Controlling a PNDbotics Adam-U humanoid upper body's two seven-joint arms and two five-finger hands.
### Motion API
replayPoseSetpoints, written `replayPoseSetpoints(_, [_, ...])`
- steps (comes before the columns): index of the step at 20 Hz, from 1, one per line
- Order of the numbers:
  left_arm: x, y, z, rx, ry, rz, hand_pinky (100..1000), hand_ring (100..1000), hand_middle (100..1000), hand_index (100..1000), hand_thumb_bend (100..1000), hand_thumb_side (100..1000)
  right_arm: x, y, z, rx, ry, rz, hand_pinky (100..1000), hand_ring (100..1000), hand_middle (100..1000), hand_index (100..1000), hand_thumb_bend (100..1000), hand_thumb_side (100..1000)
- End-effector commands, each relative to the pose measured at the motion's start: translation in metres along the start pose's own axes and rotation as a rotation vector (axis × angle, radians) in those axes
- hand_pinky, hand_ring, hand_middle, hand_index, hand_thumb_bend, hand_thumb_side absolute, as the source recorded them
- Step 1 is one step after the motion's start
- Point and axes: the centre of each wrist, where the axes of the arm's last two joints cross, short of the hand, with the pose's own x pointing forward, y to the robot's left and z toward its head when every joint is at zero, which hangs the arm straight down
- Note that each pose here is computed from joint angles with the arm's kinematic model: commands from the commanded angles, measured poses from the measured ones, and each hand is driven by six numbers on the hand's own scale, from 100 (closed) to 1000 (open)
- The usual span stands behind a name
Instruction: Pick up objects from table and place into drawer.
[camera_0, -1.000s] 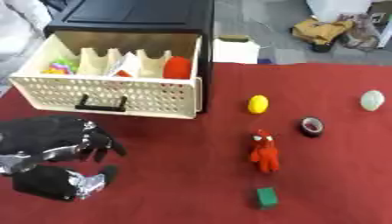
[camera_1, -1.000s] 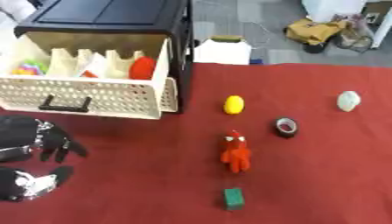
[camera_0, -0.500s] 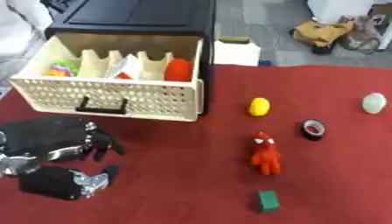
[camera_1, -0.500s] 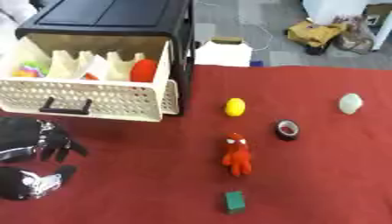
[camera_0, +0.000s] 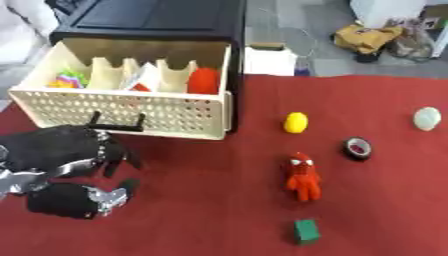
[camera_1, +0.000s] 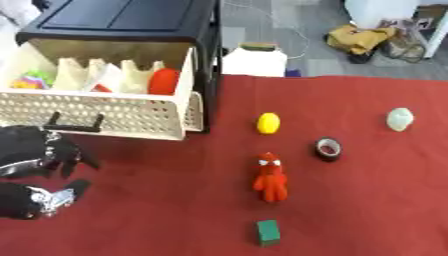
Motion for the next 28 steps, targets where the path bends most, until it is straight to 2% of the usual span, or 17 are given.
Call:
replayPoseSetpoints(1, [-0.002,0.012,0.006,0.035,0.046,-0.034,150,415,459,825,100,1000,0.005,-0.003,-0.009,0.002,-0.025,0.009,634,704,530,746,134,842])
replayPoseSetpoints(15, [-0.003,0.019,0.006,0.034,0.138,-0.031,164,443,484,832,100,1000,0.004,-0.002,-0.007,-0.014,-0.008,0.009,632,704,529,738,140,818])
replayPoseSetpoints(28, [-0.008,0.024,0.000,0.043,0.152,-0.003,170,455,490,865,100,1000,0.004,-0.001,-0.005,-0.020,0.002,0.007,635,707,530,735,142,809])
